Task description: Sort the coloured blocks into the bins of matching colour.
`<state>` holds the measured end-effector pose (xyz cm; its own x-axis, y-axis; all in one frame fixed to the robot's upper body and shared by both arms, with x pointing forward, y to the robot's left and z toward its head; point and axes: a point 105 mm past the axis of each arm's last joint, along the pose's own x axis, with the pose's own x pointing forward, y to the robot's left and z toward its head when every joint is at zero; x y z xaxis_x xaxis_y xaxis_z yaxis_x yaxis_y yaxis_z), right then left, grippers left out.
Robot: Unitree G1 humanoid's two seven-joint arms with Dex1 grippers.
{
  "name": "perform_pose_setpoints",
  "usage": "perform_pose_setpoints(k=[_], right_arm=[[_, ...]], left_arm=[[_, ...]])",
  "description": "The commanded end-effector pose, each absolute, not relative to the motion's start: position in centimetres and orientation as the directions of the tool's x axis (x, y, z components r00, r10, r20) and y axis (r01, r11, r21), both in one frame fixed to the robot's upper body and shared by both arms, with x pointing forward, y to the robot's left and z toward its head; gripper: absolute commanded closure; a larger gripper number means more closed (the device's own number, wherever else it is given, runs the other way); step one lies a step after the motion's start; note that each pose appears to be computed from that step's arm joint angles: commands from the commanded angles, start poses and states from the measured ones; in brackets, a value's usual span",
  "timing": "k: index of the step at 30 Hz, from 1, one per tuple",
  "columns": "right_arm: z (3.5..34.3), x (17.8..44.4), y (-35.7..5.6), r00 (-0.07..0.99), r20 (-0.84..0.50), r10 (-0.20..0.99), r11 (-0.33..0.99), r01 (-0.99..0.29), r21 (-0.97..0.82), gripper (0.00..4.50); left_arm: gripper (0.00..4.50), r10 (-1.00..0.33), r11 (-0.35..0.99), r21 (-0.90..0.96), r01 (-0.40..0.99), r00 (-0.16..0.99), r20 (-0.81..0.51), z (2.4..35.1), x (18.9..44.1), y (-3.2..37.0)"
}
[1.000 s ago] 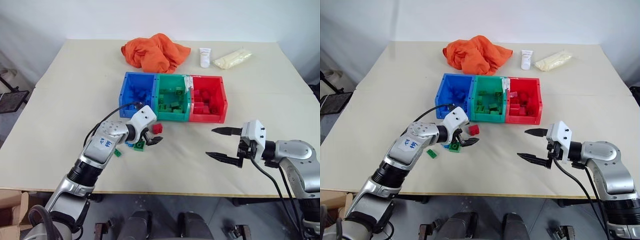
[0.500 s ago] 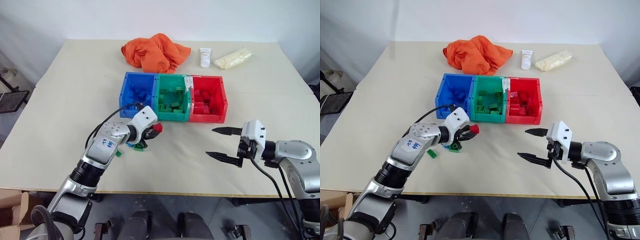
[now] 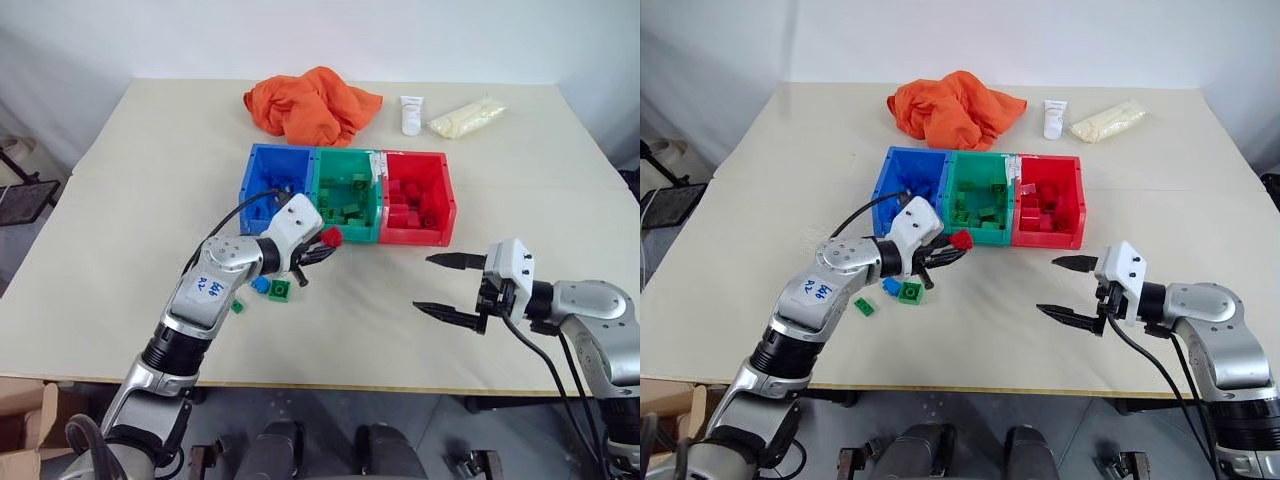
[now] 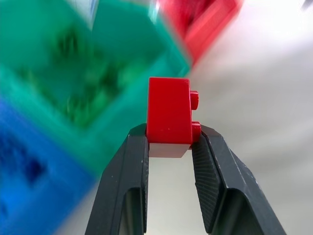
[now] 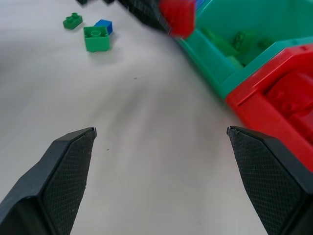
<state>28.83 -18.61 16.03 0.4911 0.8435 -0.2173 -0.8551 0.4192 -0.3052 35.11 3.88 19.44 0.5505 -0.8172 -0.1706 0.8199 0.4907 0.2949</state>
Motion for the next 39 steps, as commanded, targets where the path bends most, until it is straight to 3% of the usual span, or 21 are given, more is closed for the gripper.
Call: perform_pose_setpoints(k=[1, 5, 11, 19, 26, 29, 35, 39], right_arm=[[17.3, 28.6, -19.1, 0.519, -0.189, 0.834, 0.437, -0.829, -0.350, 0.00], [17.4, 28.3, -19.3, 0.541, -0.182, 0.821, 0.458, -0.815, -0.355, 0.00], [17.4, 27.4, -20.0, 0.593, -0.164, 0.789, 0.509, -0.779, -0.367, 0.00], [17.6, 26.1, -20.3, 0.641, -0.140, 0.755, 0.559, -0.739, -0.376, 0.00], [17.6, 25.8, -20.4, 0.656, -0.139, 0.742, 0.574, -0.729, -0.373, 0.00], [17.7, 26.1, -20.3, 0.648, -0.140, 0.749, 0.566, -0.735, -0.375, 0.00], [18.2, 27.5, -19.7, 0.599, -0.150, 0.787, 0.514, -0.770, -0.379, 0.00], [18.3, 28.6, -19.3, 0.552, -0.168, 0.817, 0.464, -0.802, -0.377, 0.00]], left_arm=[[3.59, -0.837, 0.507, 0.321, 0.800, 0.545, -0.037, 23.1, 35.8, 2.6], [3.59, -0.819, 0.525, 0.325, 0.786, 0.570, -0.055, 23.2, 37.8, 1.1], [3.59, -0.852, 0.470, 0.354, 0.809, 0.520, -0.057, 23.9, 40.4, -3.4], [3.59, -0.900, 0.373, 0.318, 0.872, 0.423, -0.103, 24.1, 41.3, -6.9], [1.34, -0.896, 0.390, 0.320, 0.864, 0.436, -0.085, 24.7, 41.6, -7.0], [0.38, -0.844, 0.446, 0.441, 0.779, 0.530, -0.084, 24.9, 42.7, -6.1], [0.38, -0.858, 0.435, 0.445, 0.783, 0.510, -0.058, 26.6, 42.8, -3.3], [0.38, -0.867, 0.432, 0.446, 0.784, 0.497, -0.034, 27.8, 42.1, 1.5]])
